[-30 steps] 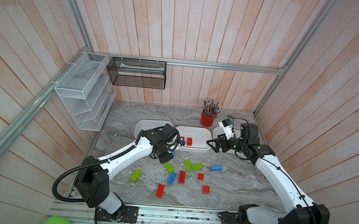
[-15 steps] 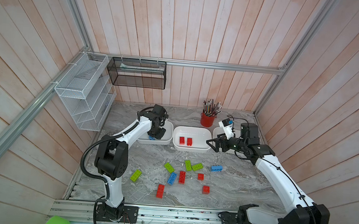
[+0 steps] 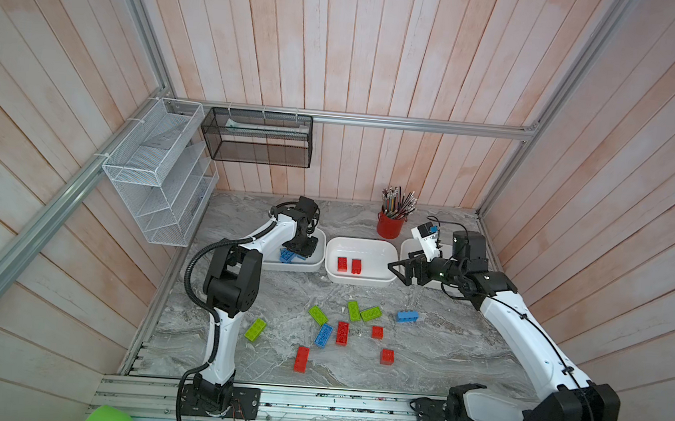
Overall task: Sort the legos into containers by color
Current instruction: Place the lego in the container.
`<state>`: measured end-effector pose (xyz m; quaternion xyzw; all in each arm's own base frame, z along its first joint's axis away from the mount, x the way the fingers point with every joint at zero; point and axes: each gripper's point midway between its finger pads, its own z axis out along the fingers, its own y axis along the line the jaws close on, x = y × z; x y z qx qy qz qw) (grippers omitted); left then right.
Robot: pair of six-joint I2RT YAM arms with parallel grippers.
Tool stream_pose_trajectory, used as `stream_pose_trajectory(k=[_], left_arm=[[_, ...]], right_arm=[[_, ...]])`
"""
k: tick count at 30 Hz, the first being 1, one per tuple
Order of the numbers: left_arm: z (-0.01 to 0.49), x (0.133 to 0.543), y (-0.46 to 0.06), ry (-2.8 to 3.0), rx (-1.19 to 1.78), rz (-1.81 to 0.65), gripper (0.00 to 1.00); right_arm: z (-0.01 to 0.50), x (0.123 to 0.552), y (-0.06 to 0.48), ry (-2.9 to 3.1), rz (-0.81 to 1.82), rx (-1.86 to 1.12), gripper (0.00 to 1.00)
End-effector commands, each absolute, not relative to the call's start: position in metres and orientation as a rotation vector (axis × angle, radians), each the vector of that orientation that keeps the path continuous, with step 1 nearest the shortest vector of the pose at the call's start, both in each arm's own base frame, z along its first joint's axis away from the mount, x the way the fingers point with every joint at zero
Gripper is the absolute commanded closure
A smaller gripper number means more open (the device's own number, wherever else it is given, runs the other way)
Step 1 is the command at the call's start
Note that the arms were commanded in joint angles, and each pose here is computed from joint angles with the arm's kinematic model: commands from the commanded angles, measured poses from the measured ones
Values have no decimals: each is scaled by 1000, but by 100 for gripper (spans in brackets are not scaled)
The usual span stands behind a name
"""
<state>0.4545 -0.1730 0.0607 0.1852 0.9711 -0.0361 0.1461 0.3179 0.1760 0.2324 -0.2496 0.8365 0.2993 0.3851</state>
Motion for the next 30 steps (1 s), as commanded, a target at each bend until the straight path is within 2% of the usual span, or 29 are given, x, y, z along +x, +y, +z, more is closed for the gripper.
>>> stream_pose_trajectory(k=[1, 8, 14, 18, 23, 30], left_arm=[[63, 464, -177, 2788, 490, -122, 66], [64, 461, -174, 2803, 479, -106, 49], [127, 450, -176, 2694, 453, -166, 45], [162, 415, -169, 2653, 430, -222, 43], [172, 352, -175, 2670, 414, -288, 38], [150, 270, -209, 2738, 383, -401, 33]], right_arm=[[230, 317, 179, 2133, 772, -649, 2], [230, 316, 178, 2131, 765, -651, 2], [233, 316, 179, 2125, 772, -654, 2], [234, 316, 180, 2123, 779, -657, 2], [234, 316, 181, 2121, 787, -657, 2], [234, 316, 179, 2123, 771, -652, 2]])
